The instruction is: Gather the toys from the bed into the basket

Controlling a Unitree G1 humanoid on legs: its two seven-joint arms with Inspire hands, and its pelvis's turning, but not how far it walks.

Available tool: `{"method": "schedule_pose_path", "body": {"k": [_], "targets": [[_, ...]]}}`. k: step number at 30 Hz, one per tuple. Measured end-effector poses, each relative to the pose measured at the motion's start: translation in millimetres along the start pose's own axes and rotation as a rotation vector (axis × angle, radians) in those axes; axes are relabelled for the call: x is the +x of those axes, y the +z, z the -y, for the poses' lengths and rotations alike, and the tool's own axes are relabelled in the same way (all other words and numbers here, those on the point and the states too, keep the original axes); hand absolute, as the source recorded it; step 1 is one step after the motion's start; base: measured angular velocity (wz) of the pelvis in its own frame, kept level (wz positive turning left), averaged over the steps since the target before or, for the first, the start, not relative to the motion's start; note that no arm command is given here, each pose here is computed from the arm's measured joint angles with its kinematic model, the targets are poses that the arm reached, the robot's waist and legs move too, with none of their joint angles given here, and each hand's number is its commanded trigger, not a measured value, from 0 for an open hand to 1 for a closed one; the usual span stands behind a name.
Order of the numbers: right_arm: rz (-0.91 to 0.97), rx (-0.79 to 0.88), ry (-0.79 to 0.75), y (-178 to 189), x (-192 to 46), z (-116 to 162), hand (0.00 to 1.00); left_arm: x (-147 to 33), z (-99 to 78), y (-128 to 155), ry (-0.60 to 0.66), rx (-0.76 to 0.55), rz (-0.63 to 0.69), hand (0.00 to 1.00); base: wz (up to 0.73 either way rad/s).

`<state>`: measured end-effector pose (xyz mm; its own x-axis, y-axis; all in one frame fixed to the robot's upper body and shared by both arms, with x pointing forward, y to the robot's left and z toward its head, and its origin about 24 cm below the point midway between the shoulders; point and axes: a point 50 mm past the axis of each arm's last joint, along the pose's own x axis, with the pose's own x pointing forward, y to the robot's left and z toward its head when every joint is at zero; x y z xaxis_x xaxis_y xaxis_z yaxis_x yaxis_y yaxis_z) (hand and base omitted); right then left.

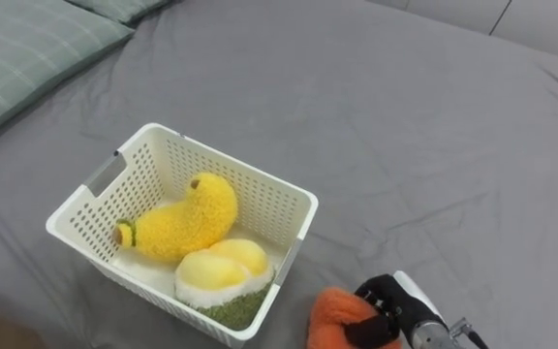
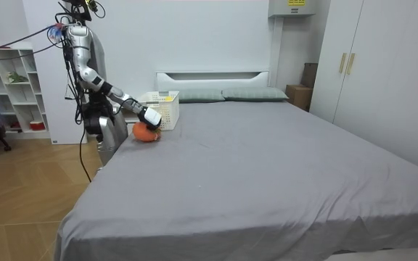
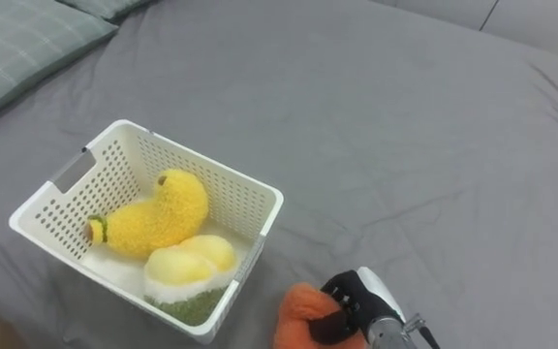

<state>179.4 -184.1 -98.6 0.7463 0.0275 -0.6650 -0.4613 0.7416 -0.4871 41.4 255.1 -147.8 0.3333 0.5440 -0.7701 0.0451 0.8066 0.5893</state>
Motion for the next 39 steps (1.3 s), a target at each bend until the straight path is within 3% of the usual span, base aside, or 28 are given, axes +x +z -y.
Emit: {"method": "schedule_pose_path", "body": {"k": [13,25,32,39], "targets": [[0.05,0.026,-0.129,9.0,-2.0,30.4,1.0,1.4,-5.5,-0.2,0.034,-0.038,0.001,0.0,-0.04],[0.27,0.033,-0.3,56.9,-16.5,72.1,1.0,3.2,-2.5,-2.8,0.032,-0.068,-0.036,0.0,-0.09],[0.439,0.03,-0.424,91.4,-39.3,100.5,1.0,2.9,-4.0,-8.4,0.041,-0.069,-0.049,0.0,-0.05],[0.574,-0.015,-0.499,119.6,-60.9,110.9,1.0,3.2,-4.4,-8.9,0.044,-0.077,-0.056,0.0,-0.02]]}}
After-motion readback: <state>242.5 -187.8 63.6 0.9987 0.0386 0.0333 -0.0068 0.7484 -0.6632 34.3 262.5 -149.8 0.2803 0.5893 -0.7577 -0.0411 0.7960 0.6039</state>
